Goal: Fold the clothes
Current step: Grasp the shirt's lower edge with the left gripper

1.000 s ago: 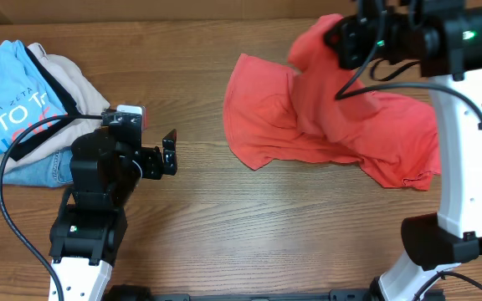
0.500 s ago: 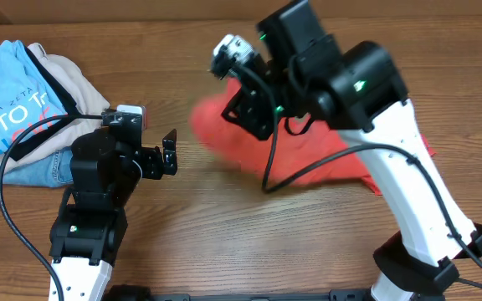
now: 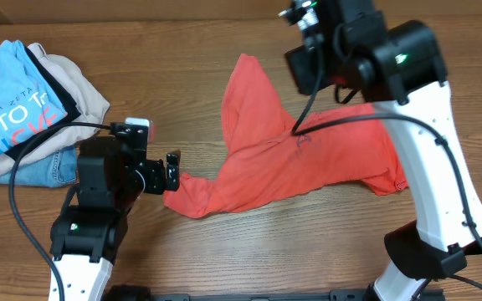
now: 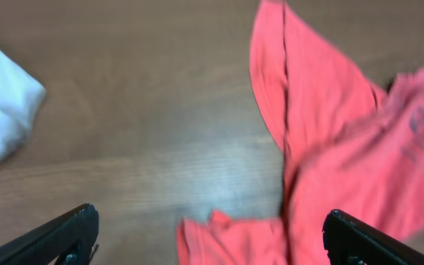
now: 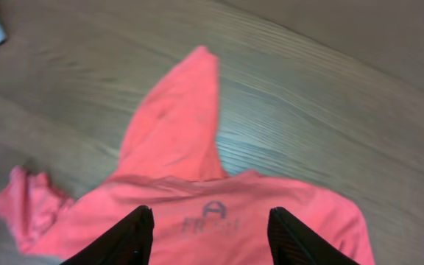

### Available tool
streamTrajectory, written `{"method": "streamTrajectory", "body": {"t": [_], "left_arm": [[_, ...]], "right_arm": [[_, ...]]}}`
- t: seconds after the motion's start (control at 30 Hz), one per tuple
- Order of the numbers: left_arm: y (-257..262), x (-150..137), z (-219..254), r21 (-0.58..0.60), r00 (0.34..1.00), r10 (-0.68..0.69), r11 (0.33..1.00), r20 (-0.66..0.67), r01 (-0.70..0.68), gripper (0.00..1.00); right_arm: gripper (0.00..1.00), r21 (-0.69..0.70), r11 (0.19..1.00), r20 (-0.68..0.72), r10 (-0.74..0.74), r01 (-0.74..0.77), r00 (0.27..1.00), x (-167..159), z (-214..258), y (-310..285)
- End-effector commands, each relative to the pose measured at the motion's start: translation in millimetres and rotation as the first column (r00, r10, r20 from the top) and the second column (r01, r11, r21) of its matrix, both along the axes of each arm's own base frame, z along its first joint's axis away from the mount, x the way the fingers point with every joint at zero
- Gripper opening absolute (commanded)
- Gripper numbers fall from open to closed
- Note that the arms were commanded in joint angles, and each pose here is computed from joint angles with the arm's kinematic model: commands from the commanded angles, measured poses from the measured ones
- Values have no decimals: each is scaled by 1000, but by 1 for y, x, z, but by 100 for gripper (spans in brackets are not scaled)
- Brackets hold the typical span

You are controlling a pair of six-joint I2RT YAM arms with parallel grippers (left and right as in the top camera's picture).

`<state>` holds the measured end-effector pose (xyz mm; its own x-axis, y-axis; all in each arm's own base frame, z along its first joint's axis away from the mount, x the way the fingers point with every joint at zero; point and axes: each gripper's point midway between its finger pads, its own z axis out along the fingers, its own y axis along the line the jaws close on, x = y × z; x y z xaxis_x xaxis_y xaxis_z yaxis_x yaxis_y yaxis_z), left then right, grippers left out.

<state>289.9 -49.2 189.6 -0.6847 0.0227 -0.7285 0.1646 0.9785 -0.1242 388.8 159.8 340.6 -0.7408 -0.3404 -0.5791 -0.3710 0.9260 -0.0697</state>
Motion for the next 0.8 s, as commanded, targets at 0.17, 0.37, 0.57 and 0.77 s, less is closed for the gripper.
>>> {"method": "streamTrajectory", "body": {"t": [0.17, 0.37, 0.57, 0.77], "left_arm": [[-45, -10, -51, -11, 959, -172, 985, -224, 174, 100], [-80, -20, -98, 60, 894, -260, 952, -364, 301, 100], [-94, -21, -131, 44, 848, -278, 942, -450, 332, 100], [-102, -25, -156, 21, 807, -294, 935, -513, 354, 79]], "right_arm": [[58, 59, 985, 20, -163, 162, 986, 11, 13, -40], [59, 76, 981, 5, -179, 178, 984, 12, 12, -48], [59, 78, 981, 5, -181, 180, 983, 13, 12, -49], [59, 78, 981, 5, -181, 180, 983, 13, 12, -49]]}}
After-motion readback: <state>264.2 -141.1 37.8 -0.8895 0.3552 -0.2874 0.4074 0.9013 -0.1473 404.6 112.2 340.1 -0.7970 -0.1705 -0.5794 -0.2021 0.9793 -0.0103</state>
